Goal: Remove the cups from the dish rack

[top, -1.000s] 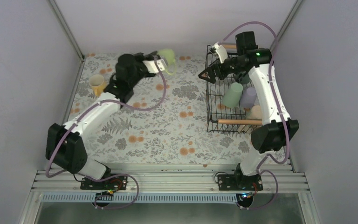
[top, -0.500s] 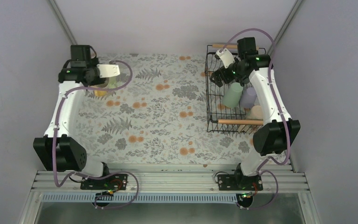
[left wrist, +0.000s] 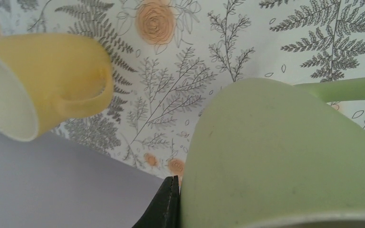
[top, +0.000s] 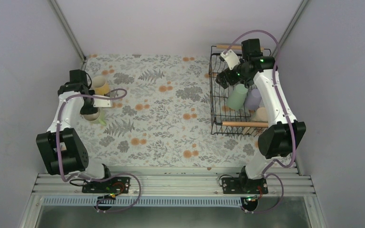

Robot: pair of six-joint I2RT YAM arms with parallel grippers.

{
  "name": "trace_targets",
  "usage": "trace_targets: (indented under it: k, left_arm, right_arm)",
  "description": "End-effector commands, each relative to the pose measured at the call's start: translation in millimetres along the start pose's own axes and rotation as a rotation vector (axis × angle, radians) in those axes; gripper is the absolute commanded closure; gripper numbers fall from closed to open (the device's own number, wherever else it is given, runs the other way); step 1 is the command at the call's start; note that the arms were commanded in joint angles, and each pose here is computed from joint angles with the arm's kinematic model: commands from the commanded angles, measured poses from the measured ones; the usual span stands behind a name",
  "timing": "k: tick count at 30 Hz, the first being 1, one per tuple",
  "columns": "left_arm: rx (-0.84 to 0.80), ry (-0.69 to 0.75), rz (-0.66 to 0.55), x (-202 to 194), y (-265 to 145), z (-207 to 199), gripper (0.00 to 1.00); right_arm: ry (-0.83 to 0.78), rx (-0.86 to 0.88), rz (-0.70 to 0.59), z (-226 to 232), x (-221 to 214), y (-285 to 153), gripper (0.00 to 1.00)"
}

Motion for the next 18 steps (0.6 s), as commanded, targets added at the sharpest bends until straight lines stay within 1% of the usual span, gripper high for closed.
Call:
trace_targets:
  k: [1,5,8,15,18]
  left_arm:
    - [-0.012,0.04,0.031,-5,13,2,0.98]
    - [-0.075,0.036,0.079,-8,31,-3,0.98]
    - [-0.122,0.035,0.083,-8,41,-9,0.98]
    - [-0.116,0.043,0.07,-6,48,-11,0.98]
    - [-0.132,0.034,0.085,-7,53,-10,0.98]
  right_arm:
    - [-0.029,-0.054,-0.037,0,-1,-19,0.0]
    - [-0.039,-0.067,-0.03,1,-7,-24,0.0]
    - [-0.047,-0.07,-0.036,4,-10,-30,0.0]
    - [-0.058,-0.085,-0.044,7,-13,-41,0.0]
    - [-0.059,-0.088,-0.041,7,-15,-42,0.0]
Point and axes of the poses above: each gripper's point midway between its finger pads, its own y axis out along the fingers, its own z axis along the line the jaws close on, x = y × z, the point moved 9 cm from there along -y, back along the fingers, and after that the axes turned 8 degrees about y, right-handed, at the moved point
